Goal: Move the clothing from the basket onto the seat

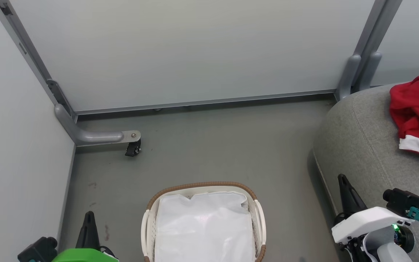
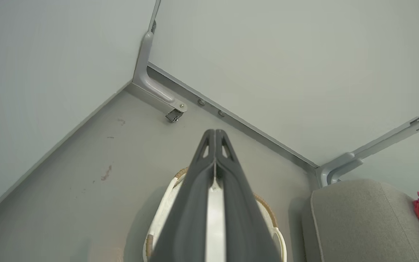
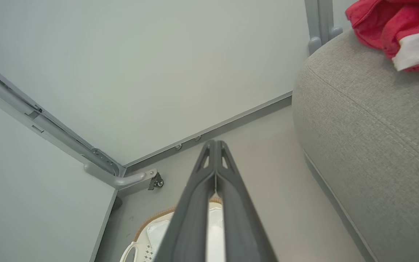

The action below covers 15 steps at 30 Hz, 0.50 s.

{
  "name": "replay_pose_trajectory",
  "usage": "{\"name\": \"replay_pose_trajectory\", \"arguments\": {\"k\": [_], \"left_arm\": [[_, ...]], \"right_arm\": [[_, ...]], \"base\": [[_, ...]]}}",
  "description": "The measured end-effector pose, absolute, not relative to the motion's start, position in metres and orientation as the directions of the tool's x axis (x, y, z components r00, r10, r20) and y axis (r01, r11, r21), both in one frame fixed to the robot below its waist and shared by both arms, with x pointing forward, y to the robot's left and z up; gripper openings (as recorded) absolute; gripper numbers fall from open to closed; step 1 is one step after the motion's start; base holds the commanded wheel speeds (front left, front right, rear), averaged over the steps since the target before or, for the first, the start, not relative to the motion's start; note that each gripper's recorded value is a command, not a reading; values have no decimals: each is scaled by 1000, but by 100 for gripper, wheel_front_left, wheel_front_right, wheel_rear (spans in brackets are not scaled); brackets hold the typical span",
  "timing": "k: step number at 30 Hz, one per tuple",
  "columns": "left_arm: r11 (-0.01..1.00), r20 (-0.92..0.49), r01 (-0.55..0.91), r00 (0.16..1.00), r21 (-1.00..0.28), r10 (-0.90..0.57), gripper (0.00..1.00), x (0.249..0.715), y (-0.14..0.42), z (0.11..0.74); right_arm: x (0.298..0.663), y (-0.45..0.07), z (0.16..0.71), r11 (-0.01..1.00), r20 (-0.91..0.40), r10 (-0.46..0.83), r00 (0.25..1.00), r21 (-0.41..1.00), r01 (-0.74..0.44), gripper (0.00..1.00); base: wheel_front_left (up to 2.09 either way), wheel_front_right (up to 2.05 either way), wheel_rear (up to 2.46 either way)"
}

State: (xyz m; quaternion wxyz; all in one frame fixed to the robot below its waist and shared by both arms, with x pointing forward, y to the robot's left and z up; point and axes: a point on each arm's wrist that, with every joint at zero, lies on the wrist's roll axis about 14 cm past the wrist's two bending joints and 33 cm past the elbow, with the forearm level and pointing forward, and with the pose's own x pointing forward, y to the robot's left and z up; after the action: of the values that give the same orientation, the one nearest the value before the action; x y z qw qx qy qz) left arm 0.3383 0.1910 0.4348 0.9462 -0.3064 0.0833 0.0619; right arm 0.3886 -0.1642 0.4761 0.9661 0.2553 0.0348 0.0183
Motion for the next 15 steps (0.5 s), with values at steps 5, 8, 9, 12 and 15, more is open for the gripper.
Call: {"name": "replay_pose_trajectory", "arguments": {"k": [5,8,9,12,15], "left_arm": [[759,-192,-178,979,-626,71,0,343,193,439],[735,-191,-180,979,-654,70,0,344,194,440],[724,-192,-181,979,-666,68,0,345,194,440],[699,-190,-182,980,-692,67,0,347,194,442],[670,-186,-182,980,-720,66,0,349,195,445]], "right_arm": [[389,-168,477,827,-62,39,997,562,3,0],[389,-170,478,802,-65,32,997,597,13,0],[389,-170,478,792,-66,30,997,610,16,0],[389,-172,479,767,-68,26,997,642,24,0],[390,-174,479,739,-69,20,997,673,32,0]], "base": [[0,0,0],[0,0,0],[0,0,0],[0,0,0],[0,0,0]]}}
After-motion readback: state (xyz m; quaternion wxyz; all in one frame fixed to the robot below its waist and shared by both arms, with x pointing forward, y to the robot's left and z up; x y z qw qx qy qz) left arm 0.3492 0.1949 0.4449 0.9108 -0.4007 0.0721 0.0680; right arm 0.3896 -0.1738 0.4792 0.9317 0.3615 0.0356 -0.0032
